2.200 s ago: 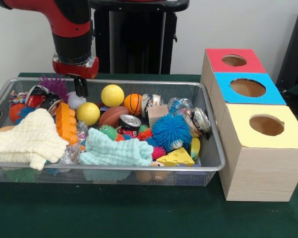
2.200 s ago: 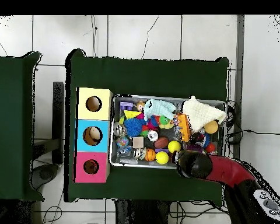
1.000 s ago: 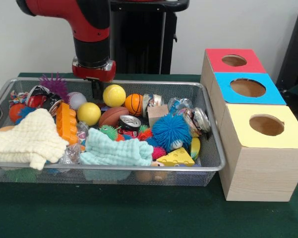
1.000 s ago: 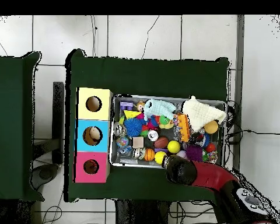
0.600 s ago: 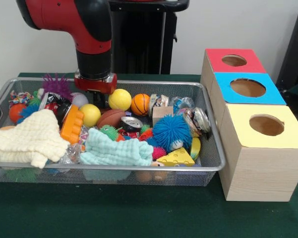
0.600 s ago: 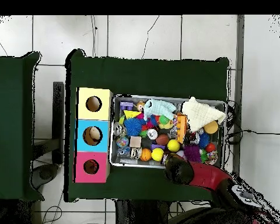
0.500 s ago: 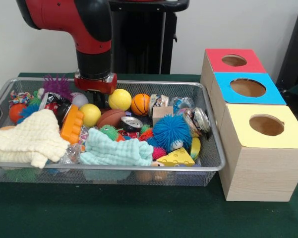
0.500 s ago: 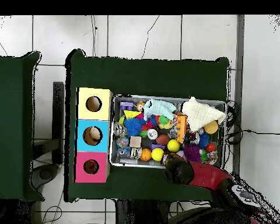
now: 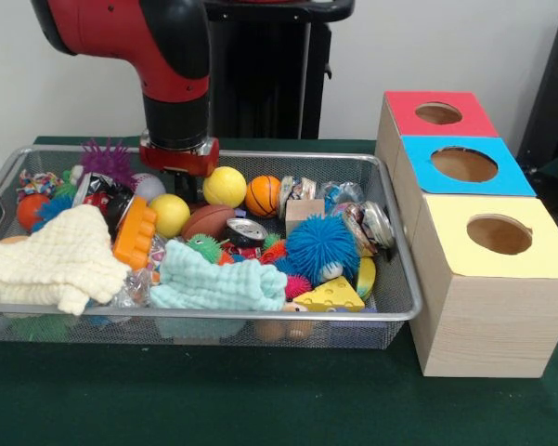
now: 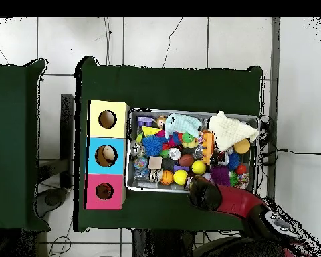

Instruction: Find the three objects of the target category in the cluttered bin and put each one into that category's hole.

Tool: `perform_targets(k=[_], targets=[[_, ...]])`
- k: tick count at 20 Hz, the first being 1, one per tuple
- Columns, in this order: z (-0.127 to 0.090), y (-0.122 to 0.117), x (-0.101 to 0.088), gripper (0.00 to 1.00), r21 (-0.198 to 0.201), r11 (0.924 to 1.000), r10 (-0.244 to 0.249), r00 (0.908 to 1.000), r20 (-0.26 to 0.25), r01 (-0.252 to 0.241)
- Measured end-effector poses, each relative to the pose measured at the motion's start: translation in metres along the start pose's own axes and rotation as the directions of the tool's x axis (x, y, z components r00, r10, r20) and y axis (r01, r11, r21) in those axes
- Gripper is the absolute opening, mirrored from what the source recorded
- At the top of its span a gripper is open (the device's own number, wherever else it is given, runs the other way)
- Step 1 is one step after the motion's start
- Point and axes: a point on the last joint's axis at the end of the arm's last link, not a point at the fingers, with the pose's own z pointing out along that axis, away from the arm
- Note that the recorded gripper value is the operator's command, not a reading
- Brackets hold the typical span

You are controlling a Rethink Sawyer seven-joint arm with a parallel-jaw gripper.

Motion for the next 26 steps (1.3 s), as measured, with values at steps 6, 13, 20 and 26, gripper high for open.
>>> perform_targets(k=[6, 13, 20, 26], targets=[[0.0, -0.001, -0.007, 0.0, 0.001, 1.0, -0.003, 0.9984, -0.056, 0.003], [0.001, -0.013, -0.024, 0.0, 0.009, 0.9999, 0.013, 0.9911, -0.133, -0.012], [0.003, -0.016, -0.03, 0.0, -0.016, 0.9997, 0.016, 0.9848, -0.173, -0.019], [0.004, -0.022, -0.036, 0.0, -0.056, 0.9974, 0.033, 0.9758, -0.216, -0.046]])
